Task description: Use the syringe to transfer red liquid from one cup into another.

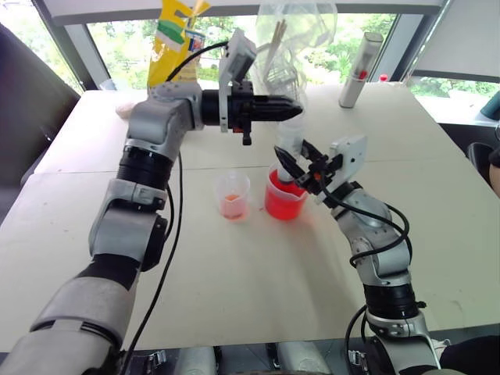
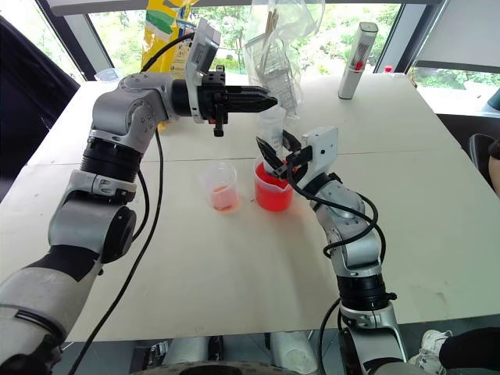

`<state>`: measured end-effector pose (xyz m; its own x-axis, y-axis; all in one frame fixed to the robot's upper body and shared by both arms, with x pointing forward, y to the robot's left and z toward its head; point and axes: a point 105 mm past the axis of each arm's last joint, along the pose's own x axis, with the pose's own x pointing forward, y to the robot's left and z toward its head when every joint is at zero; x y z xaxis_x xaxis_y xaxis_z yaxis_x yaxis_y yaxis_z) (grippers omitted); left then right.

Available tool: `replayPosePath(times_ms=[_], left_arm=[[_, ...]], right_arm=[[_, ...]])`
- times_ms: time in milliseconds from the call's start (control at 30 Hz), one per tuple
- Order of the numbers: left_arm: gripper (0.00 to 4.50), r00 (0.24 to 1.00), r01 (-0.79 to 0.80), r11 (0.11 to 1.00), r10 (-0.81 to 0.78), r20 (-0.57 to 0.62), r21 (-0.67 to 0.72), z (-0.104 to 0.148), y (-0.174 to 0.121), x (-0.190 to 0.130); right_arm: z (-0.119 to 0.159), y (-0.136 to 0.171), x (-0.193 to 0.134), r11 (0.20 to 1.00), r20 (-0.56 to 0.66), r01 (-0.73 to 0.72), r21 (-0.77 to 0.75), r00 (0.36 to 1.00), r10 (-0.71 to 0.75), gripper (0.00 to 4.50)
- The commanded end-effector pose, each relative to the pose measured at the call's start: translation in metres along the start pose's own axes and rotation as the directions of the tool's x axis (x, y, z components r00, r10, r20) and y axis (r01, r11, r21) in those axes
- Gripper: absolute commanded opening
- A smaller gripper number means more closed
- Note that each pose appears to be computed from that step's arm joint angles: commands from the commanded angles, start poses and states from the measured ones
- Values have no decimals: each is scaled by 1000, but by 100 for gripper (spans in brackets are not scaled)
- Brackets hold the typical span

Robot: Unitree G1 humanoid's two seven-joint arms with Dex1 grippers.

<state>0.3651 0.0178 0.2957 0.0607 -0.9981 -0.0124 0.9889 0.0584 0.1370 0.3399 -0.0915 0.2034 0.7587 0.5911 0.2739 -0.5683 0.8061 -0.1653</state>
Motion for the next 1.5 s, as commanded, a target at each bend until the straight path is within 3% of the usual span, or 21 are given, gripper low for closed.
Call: replayPosePath(times_ms=[33, 367, 733, 1500], left_arm=[[7, 999, 19, 998, -21, 34, 61, 22, -4, 3], [7, 993, -39, 993, 26, 117, 116, 57, 7, 1], [7, 988, -74, 982, 49, 147, 171, 75, 13, 0], [7, 988, -55, 981, 26, 153, 188, 72, 10, 5]], right_arm=[[2, 5, 0, 1000, 16, -23, 16, 1000, 23, 139], [-12, 9, -2, 997, -30, -31, 69, 999, 34, 139], [-27, 16, -7, 993, -80, -47, 112, 995, 56, 139], [-20, 18, -4, 994, -66, -59, 90, 996, 65, 139]])
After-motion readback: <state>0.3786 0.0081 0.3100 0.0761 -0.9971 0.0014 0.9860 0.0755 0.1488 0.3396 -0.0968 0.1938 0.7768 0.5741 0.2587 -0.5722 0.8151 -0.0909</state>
